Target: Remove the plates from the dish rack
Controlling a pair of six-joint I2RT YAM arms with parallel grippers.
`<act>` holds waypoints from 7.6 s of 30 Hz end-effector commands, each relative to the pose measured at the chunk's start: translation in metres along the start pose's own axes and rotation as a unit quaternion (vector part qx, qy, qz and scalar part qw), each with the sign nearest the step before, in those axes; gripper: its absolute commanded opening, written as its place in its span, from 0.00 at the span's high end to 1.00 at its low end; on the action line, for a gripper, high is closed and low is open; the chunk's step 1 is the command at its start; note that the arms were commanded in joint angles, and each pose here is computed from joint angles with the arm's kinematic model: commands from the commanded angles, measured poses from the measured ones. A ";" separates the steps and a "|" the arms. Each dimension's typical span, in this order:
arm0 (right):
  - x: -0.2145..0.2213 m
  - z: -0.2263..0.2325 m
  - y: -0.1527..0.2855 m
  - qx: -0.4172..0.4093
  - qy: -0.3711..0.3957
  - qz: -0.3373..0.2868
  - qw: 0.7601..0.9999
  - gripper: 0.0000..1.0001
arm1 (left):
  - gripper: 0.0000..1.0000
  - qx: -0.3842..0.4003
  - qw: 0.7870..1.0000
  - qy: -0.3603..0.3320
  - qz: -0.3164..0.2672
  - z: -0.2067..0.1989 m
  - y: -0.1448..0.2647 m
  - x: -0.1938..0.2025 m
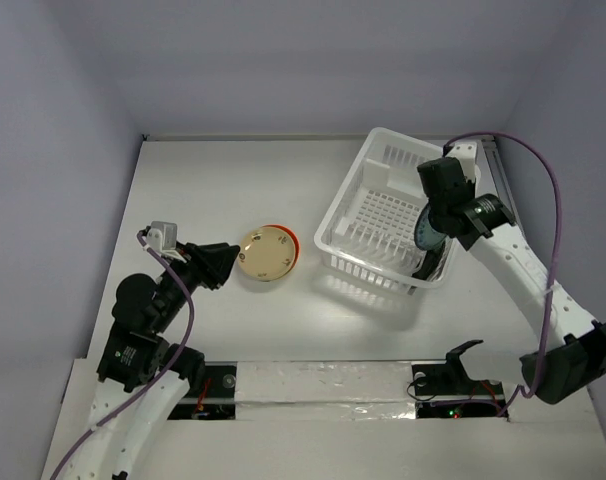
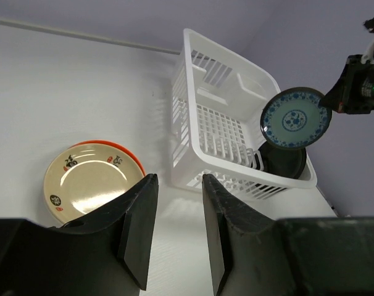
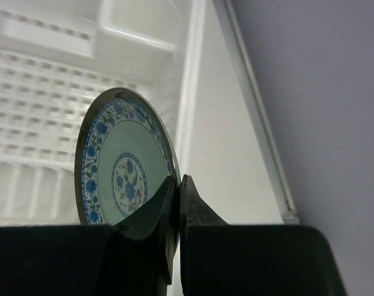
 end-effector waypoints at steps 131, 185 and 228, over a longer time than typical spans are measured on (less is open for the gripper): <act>0.005 -0.001 -0.143 -0.019 -0.063 0.151 0.986 0.79 | 0.65 0.086 0.996 -0.027 -0.011 -0.017 0.014 -0.004; -0.095 0.236 0.105 -0.591 -0.092 -0.182 0.781 1.00 | 0.27 -0.028 0.996 -0.007 -0.083 0.003 0.008 -0.018; 0.015 -0.020 0.152 -0.376 -0.344 -0.408 0.758 0.25 | 0.17 0.001 0.988 -0.050 -0.148 -0.039 0.022 -0.069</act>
Point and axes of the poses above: each gripper's point midway between its finger pads, its own y axis back along the fingers, its own z axis along the line the jaws close on, x = y × z, the point moved 10 cm from there along y, back along the fingers, and after that the axes turned 14 degrees about y, right-handed, at the moved point
